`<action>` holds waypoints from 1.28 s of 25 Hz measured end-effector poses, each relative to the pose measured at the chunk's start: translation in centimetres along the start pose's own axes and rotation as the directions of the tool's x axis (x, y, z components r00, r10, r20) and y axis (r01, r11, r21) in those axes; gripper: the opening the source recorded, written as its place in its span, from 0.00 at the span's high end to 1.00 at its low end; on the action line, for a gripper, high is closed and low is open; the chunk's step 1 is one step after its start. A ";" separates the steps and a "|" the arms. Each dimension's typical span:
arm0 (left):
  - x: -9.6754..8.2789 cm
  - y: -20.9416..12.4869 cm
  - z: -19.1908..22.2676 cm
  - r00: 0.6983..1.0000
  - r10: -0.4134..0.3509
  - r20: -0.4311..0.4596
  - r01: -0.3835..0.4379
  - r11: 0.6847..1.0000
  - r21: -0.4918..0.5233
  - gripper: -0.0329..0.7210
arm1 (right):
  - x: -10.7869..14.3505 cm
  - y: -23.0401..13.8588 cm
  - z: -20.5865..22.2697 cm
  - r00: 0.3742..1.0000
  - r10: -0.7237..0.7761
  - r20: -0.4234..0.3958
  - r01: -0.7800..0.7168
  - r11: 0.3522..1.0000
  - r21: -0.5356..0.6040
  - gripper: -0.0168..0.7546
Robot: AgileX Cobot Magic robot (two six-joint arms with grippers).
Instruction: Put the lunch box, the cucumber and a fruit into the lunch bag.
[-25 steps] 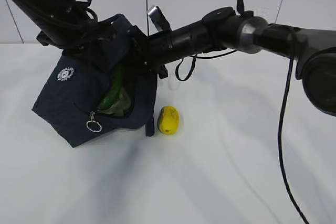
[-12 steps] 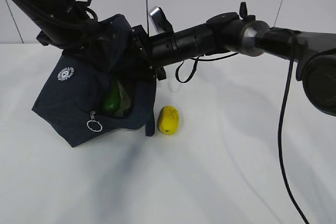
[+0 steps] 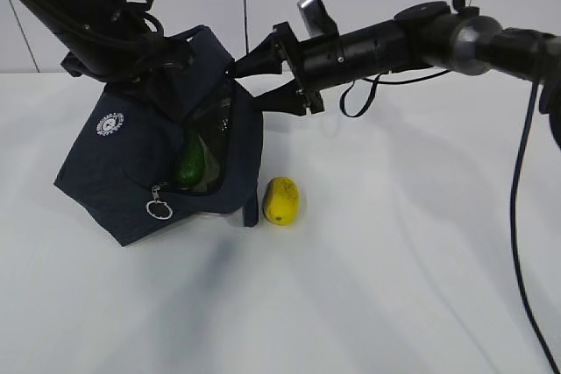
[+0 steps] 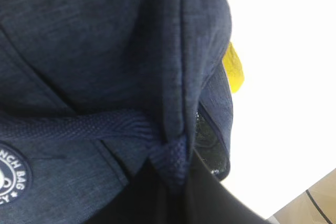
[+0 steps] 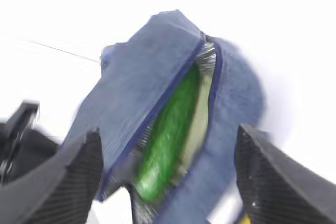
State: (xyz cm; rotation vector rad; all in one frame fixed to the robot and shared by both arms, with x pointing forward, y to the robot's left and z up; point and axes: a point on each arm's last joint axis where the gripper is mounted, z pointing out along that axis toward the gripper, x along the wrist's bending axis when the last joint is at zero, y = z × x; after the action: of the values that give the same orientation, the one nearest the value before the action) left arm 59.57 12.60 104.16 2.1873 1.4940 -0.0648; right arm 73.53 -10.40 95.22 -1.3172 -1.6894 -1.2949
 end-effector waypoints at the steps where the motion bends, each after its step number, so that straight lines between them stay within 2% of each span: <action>1: 0.0 0.0 0.0 1.000 0.000 0.000 0.000 1.000 0.000 0.97 | 0.3 0.3 -0.8 1.000 -0.016 0.016 0.016 1.000 -0.008 0.21; 4: 0.0 0.0 0.0 1.000 0.001 -0.001 -0.001 1.000 0.000 0.97 | 2.6 1.1 -3.3 0.993 -0.092 0.069 0.094 0.995 -0.020 0.22; 8: 0.0 0.0 0.0 1.000 0.001 -0.001 -0.001 1.000 0.000 0.97 | 7.4 1.5 -6.9 0.953 -0.240 0.186 0.246 0.969 -0.011 0.22; 12: 0.1 0.0 0.0 1.000 0.004 -0.006 -0.004 1.000 0.001 0.97 | 13.2 1.0 -10.7 0.846 -0.383 0.372 0.399 0.916 0.036 0.22; 14: 0.1 0.0 0.0 1.000 0.007 -0.010 -0.007 1.000 0.001 0.97 | 16.1 0.5 -12.6 0.789 -0.423 0.445 0.453 0.890 0.043 0.22; 17: 0.1 0.0 0.0 1.000 0.011 -0.016 -0.011 1.000 0.002 0.97 | 18.9 -0.4 -14.5 0.733 -0.440 0.519 0.488 0.871 0.051 0.22; 22: 0.2 0.0 0.0 0.999 0.018 -0.027 -0.018 1.000 0.002 0.97 | 19.5 -1.0 -14.9 0.695 -0.421 0.583 0.461 0.883 0.087 0.22; 25: 0.3 0.0 0.0 0.999 0.019 -0.028 -0.019 1.000 0.002 0.97 | 20.2 -1.6 -13.3 0.678 -0.451 0.580 0.468 0.874 0.132 0.22; 32: 0.3 0.0 0.0 0.999 0.026 -0.030 -0.026 1.000 0.003 0.97 | 25.7 -4.4 -11.6 0.601 -0.571 0.560 0.577 0.794 0.191 0.27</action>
State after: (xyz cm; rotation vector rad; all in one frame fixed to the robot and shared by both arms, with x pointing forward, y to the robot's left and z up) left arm 59.66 12.84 104.08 2.2184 1.4813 -0.0255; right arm 60.54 -12.91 120.51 -1.3100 -2.7421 -1.2833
